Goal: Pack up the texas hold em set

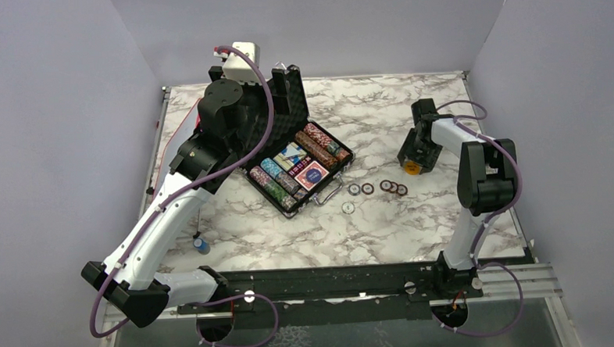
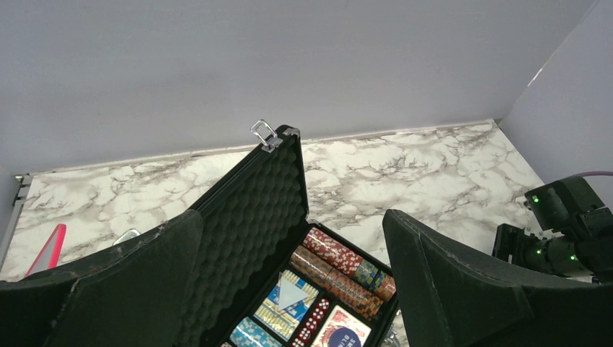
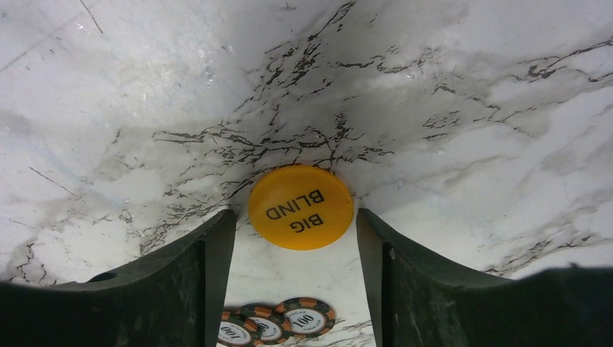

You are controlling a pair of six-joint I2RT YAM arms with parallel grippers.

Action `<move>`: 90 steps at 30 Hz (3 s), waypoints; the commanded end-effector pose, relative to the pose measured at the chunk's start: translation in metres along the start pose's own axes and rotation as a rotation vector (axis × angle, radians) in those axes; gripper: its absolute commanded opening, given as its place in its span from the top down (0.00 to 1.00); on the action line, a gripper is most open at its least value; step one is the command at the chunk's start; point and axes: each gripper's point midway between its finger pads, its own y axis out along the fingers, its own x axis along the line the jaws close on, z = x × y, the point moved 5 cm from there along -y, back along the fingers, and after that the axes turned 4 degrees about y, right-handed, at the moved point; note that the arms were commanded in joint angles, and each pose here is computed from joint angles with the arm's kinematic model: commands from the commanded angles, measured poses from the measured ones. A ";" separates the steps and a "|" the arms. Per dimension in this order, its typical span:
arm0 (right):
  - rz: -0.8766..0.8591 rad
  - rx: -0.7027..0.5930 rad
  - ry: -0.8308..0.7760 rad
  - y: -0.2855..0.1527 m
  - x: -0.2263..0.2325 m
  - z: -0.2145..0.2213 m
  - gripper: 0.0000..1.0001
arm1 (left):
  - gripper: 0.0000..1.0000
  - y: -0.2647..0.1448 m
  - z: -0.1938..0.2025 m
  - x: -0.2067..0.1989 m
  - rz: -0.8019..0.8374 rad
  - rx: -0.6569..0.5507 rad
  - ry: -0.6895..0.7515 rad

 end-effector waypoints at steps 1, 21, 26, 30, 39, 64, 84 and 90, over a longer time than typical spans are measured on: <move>0.007 0.044 -0.026 0.018 -0.001 0.006 0.39 | 0.01 -0.001 -0.006 0.000 0.008 -0.018 -0.005; 0.092 0.098 -0.091 0.042 -0.009 0.011 0.40 | 0.01 0.000 -0.006 -0.001 0.010 -0.018 0.005; 0.082 0.121 -0.109 0.043 -0.008 0.014 0.57 | 0.01 0.000 -0.006 0.000 0.008 -0.017 0.005; 0.056 0.099 -0.109 0.029 -0.007 0.010 0.58 | 0.01 0.000 -0.005 0.000 0.007 -0.016 0.004; -0.017 0.073 -0.127 -0.007 0.004 0.009 0.57 | 0.01 0.002 -0.003 -0.002 0.012 -0.009 0.000; -0.487 -0.064 -0.406 -0.138 0.249 0.114 0.53 | 0.01 -0.007 -0.009 0.004 -0.012 -0.030 -0.032; -0.519 -0.178 -0.452 -0.093 0.320 0.147 0.52 | 0.01 -0.007 -0.007 0.004 -0.014 -0.017 -0.028; -0.558 -0.177 -0.469 -0.089 0.328 0.150 0.52 | 0.01 -0.004 -0.003 0.003 -0.013 -0.004 -0.024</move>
